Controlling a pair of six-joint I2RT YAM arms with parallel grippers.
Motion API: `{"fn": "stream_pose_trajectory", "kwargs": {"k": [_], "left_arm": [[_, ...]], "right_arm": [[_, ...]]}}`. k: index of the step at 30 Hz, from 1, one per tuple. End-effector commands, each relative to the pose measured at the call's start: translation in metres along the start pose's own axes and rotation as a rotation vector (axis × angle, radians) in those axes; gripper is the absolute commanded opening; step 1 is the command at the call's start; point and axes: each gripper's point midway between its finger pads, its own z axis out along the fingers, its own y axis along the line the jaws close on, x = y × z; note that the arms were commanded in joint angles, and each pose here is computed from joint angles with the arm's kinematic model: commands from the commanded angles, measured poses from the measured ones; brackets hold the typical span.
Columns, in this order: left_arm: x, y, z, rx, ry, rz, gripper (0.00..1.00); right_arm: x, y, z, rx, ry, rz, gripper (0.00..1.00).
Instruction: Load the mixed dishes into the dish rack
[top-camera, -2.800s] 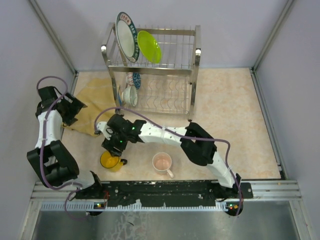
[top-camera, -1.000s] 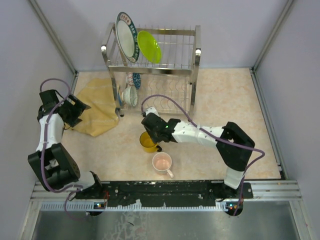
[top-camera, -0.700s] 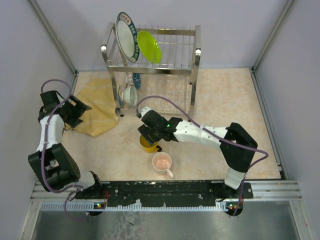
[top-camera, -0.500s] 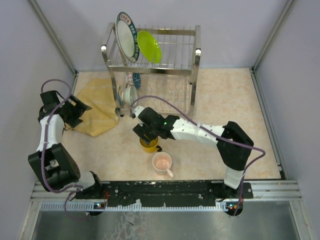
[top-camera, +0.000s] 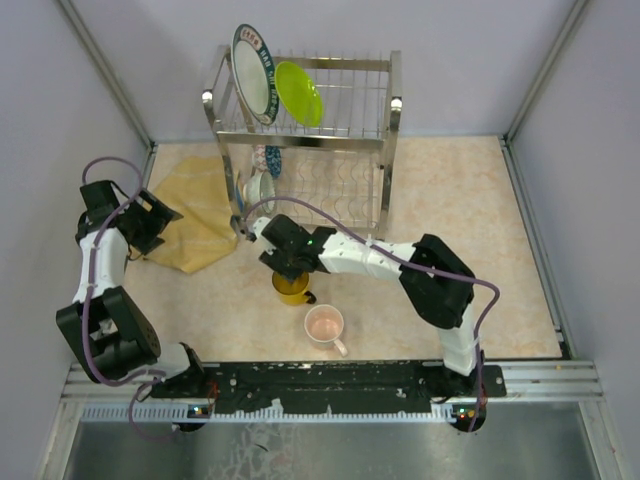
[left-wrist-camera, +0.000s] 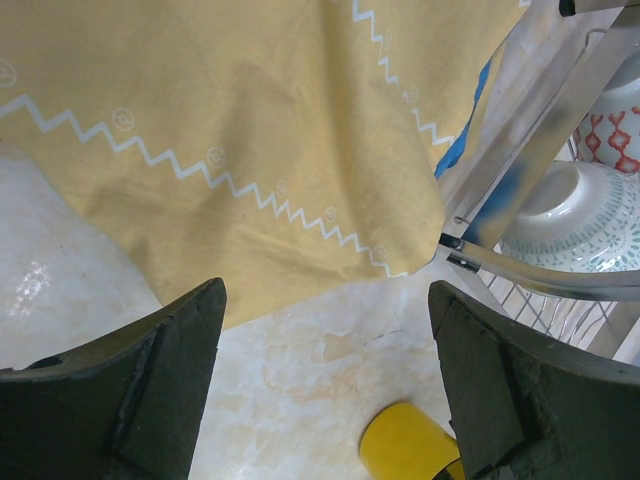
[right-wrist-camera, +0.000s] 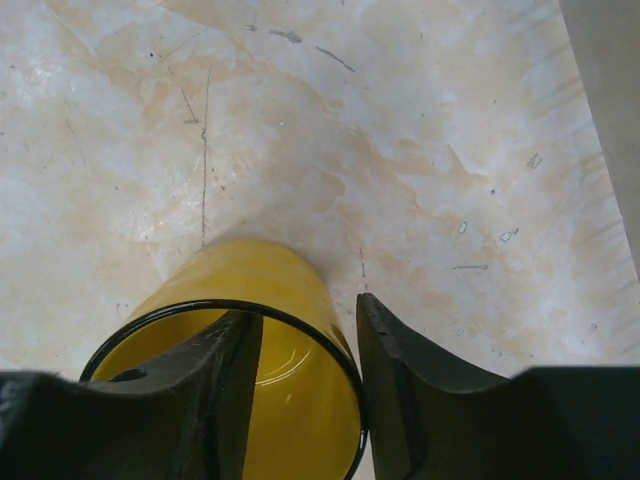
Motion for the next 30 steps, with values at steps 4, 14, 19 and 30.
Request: {"fn": "stream_pose_trajectory", "kwargs": {"k": [4,14,19,30], "left_arm": [[-0.009,-0.005,0.001,0.013,-0.017,0.025,0.88],[0.020,-0.025,0.002,0.102,0.017,0.085,0.88],[0.052,-0.062,-0.014,0.258,0.061,0.179,0.88],[0.094,-0.090,-0.066,0.405,0.115,0.239,0.87]], "right_arm": [[-0.024,-0.011,-0.012,0.039,-0.068,0.014,0.29],[0.001,-0.036,-0.032,0.081,-0.021,0.189,0.00],[0.006,-0.048,-0.053,0.079,-0.041,0.299,0.00],[-0.012,-0.057,-0.125,0.043,-0.190,0.510,0.00]]}}
